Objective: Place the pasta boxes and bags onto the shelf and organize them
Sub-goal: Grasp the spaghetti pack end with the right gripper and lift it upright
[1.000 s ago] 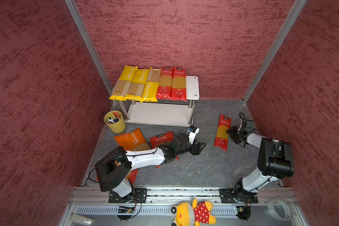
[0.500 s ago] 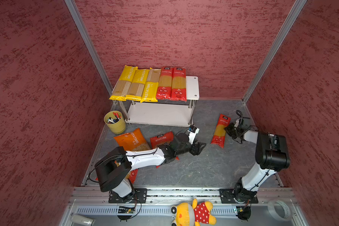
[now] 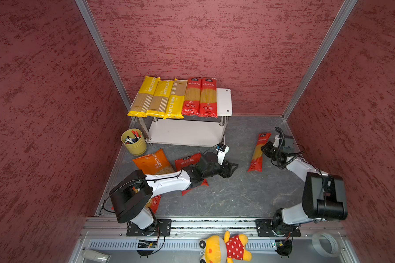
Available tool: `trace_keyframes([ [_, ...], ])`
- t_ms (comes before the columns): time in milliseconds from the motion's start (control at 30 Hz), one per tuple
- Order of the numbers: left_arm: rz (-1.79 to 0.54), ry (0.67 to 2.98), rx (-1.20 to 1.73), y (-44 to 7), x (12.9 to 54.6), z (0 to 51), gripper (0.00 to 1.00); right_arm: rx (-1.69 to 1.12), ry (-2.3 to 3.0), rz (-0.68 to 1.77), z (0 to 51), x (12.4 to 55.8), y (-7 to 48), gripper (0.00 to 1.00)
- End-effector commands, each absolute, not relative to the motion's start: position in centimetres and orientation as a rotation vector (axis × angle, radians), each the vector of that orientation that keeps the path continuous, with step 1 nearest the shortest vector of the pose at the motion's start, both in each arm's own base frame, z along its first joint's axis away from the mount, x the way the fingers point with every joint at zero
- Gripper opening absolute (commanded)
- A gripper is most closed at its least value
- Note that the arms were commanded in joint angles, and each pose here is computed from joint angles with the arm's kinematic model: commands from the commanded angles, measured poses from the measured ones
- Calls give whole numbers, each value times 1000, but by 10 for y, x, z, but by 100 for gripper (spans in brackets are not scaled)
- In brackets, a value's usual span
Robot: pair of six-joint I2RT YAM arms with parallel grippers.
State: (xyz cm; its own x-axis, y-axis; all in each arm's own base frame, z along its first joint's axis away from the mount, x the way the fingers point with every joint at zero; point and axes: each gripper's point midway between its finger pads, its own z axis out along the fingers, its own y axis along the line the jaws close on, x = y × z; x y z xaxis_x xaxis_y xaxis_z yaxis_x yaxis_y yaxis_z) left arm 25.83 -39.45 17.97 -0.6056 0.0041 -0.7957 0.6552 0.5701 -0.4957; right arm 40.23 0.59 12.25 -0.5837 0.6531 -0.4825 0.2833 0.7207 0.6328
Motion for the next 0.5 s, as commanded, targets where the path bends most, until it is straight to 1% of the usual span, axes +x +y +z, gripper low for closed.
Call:
trace_keyframes([
  [0,-1111,1993,500,-391,259,204,68,498,1962,656,209,416,14,0],
  [133,-1189,1990,476,-388,260,218,68,372,1837,693,262,406,33,0],
  [267,-1272,1953,481,-384,262,241,68,199,1668,735,325,385,60,0],
  [467,-1254,1858,585,-380,258,286,70,-52,1418,798,416,345,103,0],
])
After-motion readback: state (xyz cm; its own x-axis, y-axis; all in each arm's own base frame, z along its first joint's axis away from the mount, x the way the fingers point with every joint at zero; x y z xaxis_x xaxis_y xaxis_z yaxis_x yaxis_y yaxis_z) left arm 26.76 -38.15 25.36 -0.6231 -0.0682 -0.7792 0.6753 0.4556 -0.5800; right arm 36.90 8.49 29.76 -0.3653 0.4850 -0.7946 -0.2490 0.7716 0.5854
